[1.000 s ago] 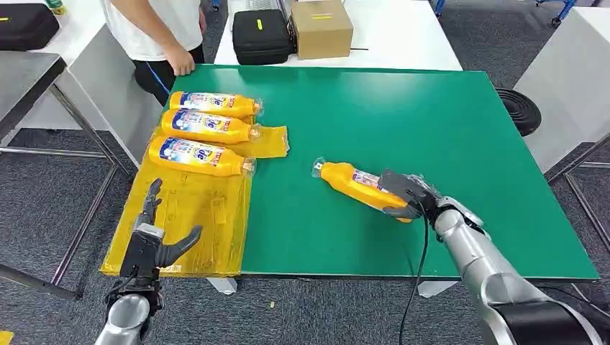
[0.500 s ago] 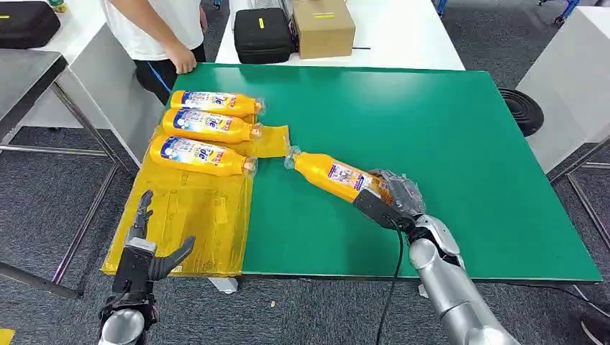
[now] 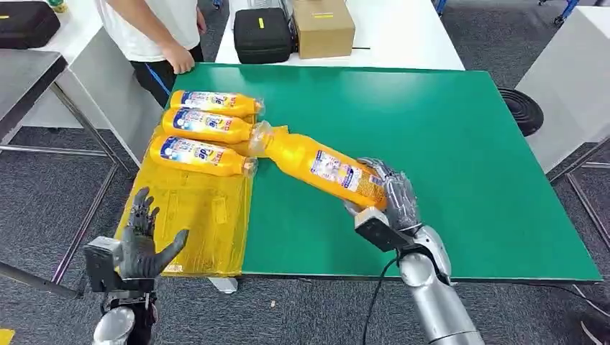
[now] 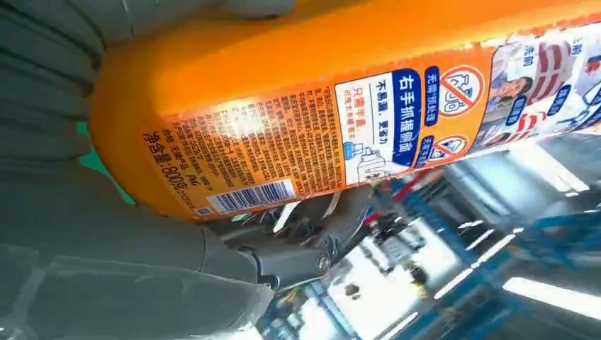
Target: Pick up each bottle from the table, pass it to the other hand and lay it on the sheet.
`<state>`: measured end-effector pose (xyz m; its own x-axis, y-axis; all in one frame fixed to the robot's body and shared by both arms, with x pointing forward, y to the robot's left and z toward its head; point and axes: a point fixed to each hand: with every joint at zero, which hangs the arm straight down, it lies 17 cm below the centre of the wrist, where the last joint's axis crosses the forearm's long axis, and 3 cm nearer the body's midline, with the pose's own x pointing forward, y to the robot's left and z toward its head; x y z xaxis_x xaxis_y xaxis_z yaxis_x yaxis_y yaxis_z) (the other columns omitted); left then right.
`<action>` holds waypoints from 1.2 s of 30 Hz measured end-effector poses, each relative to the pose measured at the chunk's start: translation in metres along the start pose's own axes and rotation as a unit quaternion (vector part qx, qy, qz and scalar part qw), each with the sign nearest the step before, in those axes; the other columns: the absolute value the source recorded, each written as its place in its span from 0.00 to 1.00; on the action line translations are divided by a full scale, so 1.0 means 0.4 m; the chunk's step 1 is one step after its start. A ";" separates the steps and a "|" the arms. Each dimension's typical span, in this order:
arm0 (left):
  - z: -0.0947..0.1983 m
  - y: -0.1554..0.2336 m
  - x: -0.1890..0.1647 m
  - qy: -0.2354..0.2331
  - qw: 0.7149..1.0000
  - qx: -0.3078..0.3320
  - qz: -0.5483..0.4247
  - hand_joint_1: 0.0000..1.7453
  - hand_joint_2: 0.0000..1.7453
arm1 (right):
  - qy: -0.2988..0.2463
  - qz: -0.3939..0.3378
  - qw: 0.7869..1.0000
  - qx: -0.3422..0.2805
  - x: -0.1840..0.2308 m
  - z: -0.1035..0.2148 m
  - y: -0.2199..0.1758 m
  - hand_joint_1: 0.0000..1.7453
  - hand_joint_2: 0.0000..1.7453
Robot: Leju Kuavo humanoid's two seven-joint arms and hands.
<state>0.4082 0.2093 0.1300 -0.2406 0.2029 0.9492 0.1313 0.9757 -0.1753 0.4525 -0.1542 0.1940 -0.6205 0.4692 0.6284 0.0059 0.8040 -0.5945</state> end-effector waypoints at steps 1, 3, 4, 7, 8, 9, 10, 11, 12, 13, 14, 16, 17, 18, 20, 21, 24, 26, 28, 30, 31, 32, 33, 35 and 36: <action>-0.006 -0.015 0.008 0.000 0.999 -0.015 0.032 0.00 1.00 | -0.004 -0.009 1.000 0.000 0.009 0.001 0.007 1.00 1.00; -0.014 -0.040 0.019 0.002 0.995 -0.039 0.086 0.00 1.00 | -0.014 -0.025 1.000 -0.001 0.027 -0.001 0.021 1.00 1.00; -0.016 -0.052 0.022 0.003 0.993 -0.051 0.109 0.00 1.00 | -0.019 -0.034 0.999 -0.002 0.037 -0.002 0.029 1.00 1.00; -0.014 -0.100 0.032 0.014 0.979 -0.099 0.180 0.00 1.00 | -0.031 -0.066 0.997 0.001 0.068 -0.003 0.061 1.00 1.00; -0.011 -0.119 0.037 0.016 0.972 -0.118 0.205 0.00 1.00 | -0.035 -0.077 0.996 0.006 0.078 -0.003 0.074 1.00 1.00; -0.007 -0.139 0.043 0.017 0.963 -0.139 0.229 0.00 1.00 | -0.037 -0.093 0.995 0.011 0.087 -0.002 0.090 1.00 1.00; -0.007 -0.155 0.047 0.018 0.957 -0.155 0.246 0.00 1.00 | -0.036 -0.104 0.994 0.015 0.091 -0.001 0.102 1.00 1.00; -0.007 -0.169 0.051 0.019 0.951 -0.171 0.258 0.00 1.00 | -0.035 -0.113 0.993 0.017 0.092 0.001 0.112 1.00 1.00; -0.004 -0.186 0.053 0.022 0.944 -0.188 0.269 0.00 1.00 | -0.033 -0.121 0.992 0.019 0.093 0.003 0.122 1.00 1.00; -0.002 -0.199 0.053 0.025 0.940 -0.201 0.275 0.00 1.00 | -0.032 -0.127 0.991 0.021 0.094 0.006 0.130 1.00 1.00; -0.005 -0.208 0.052 0.028 0.937 -0.209 0.278 0.00 1.00 | -0.029 -0.132 0.991 0.022 0.091 0.009 0.137 1.00 1.00; -0.010 -0.222 0.048 0.032 0.934 -0.219 0.279 0.00 1.00 | -0.026 -0.138 0.990 0.026 0.089 0.014 0.150 1.00 1.00; -0.014 -0.225 0.046 0.034 0.934 -0.221 0.280 0.00 1.00 | -0.025 -0.140 0.989 0.029 0.089 0.016 0.156 1.00 1.00; -0.015 -0.227 0.043 0.036 0.933 -0.222 0.279 0.00 1.00 | -0.023 -0.141 0.989 0.031 0.088 0.018 0.161 1.00 1.00; -0.013 -0.240 0.039 0.043 0.929 -0.235 0.281 0.00 1.00 | -0.019 -0.147 0.988 0.031 0.084 0.022 0.167 1.00 1.00; -0.013 -0.247 0.035 0.047 0.928 -0.241 0.281 0.00 1.00 | -0.017 -0.150 0.988 0.032 0.081 0.025 0.169 1.00 1.00; -0.021 -0.265 0.030 0.055 0.924 -0.254 0.279 0.00 1.00 | -0.013 -0.154 0.987 0.041 0.077 0.034 0.186 1.00 1.00; -0.029 -0.272 0.029 0.057 0.923 -0.259 0.278 0.00 1.00 | -0.011 -0.156 0.987 0.047 0.076 0.040 0.198 1.00 1.00; -0.032 -0.276 0.026 0.060 0.922 -0.262 0.278 0.00 1.00 | -0.008 -0.158 0.986 0.051 0.072 0.045 0.205 1.00 1.00; -0.034 -0.280 0.022 0.061 0.922 -0.265 0.277 0.00 1.00 | -0.006 -0.162 0.985 0.059 0.071 0.051 0.216 1.00 1.00; -0.034 -0.282 0.021 0.062 0.922 -0.266 0.276 0.00 1.00 | -0.006 -0.165 0.984 0.064 0.073 0.054 0.223 1.00 1.00; -0.035 -0.285 0.020 0.062 0.922 -0.268 0.274 0.00 1.00 | -0.006 -0.167 0.984 0.069 0.075 0.056 0.231 1.00 1.00; -0.036 -0.289 0.018 0.063 0.922 -0.270 0.270 0.00 1.00 | -0.007 -0.169 0.983 0.074 0.077 0.059 0.238 1.00 1.00; -0.041 -0.295 0.015 0.064 0.923 -0.273 0.265 0.00 1.00 | -0.008 -0.173 0.981 0.087 0.083 0.062 0.258 1.00 1.00; -0.043 -0.298 0.014 0.064 0.922 -0.274 0.264 0.00 1.00 | -0.009 -0.174 0.980 0.093 0.085 0.064 0.266 1.00 1.00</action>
<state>0.4079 0.0925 0.1609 0.1077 0.5922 0.7986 0.6729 0.5478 -0.4970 0.4120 -0.0620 0.1393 -0.5727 0.1712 0.8017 -0.3503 0.8331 -0.4281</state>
